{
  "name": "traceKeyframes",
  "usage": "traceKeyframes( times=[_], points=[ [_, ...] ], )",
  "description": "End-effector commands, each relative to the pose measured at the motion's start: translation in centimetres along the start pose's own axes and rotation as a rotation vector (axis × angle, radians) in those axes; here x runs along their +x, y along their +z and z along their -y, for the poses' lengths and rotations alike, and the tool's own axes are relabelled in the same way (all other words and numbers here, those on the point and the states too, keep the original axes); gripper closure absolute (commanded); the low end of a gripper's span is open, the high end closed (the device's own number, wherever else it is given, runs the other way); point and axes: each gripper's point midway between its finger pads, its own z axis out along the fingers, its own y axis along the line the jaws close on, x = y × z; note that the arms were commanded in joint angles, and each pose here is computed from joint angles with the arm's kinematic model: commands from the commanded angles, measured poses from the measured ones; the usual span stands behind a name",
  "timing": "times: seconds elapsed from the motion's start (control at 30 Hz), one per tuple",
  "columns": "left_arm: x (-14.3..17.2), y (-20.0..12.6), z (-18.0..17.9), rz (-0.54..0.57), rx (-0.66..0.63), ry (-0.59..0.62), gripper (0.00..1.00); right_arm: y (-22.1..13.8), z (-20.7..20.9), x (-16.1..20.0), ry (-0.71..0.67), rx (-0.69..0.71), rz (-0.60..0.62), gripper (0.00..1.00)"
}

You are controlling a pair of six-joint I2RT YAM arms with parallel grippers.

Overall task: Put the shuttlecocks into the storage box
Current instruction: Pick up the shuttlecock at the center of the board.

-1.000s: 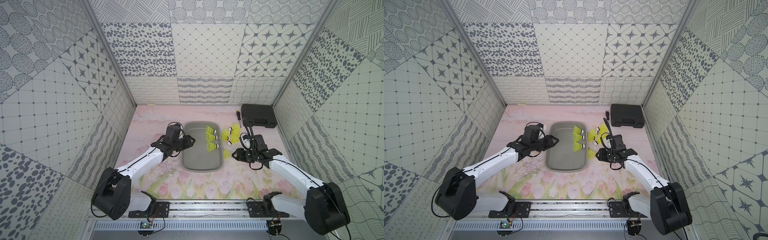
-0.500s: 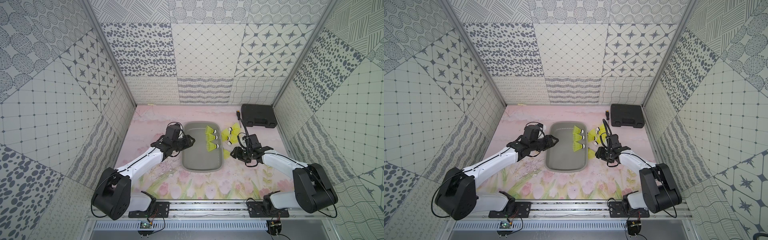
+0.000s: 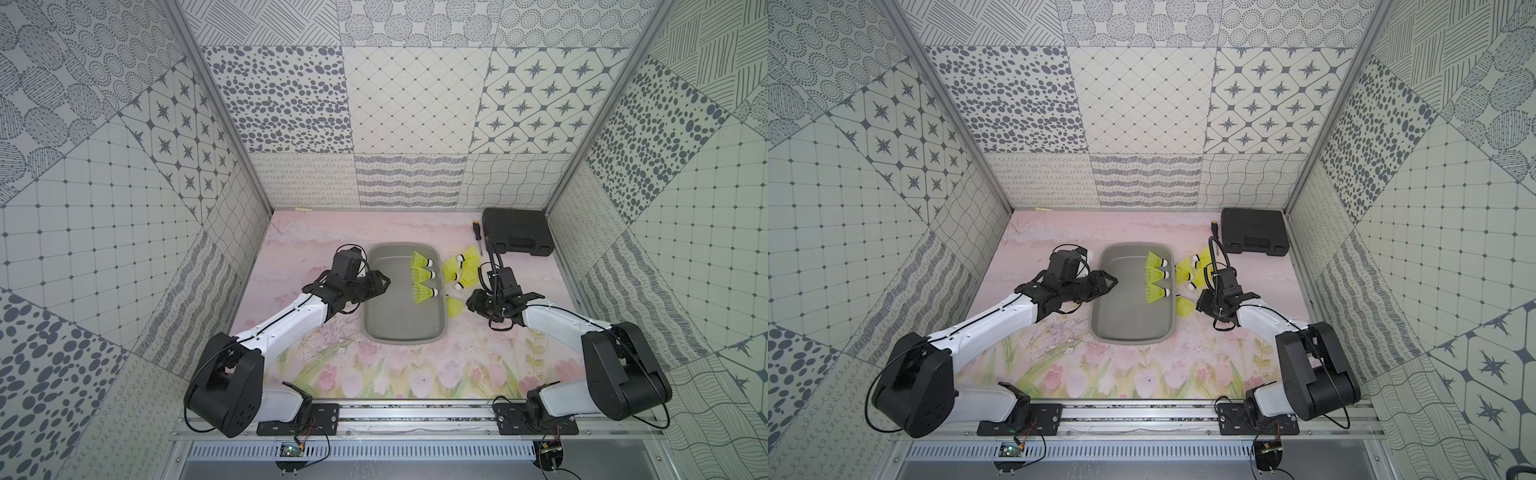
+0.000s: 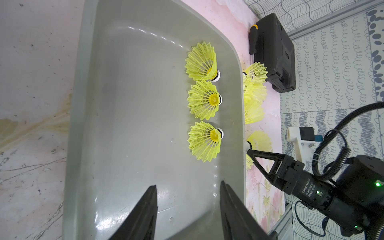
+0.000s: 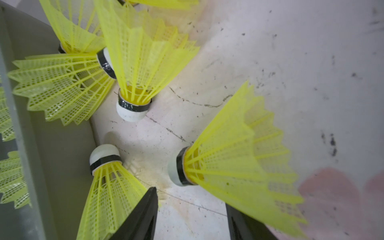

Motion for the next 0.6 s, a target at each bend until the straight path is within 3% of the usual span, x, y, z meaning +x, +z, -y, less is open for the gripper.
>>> traceKeyframes(
  times=[0.0,0.2,0.57],
  points=[
    [-0.2,0.0,0.5,-0.007,0.019,0.027,0.48,0.4,0.1,-0.9,0.016,0.009,0.049,0.44],
    [-0.1,0.2,0.5,-0.01,0.02,0.027,0.48,1.1,0.2,-1.5,0.036,0.035,0.055,0.43],
    [-0.2,0.4,0.5,-0.014,0.022,0.026,0.48,1.6,1.9,-1.5,0.006,0.147,0.057,0.49]
  ],
)
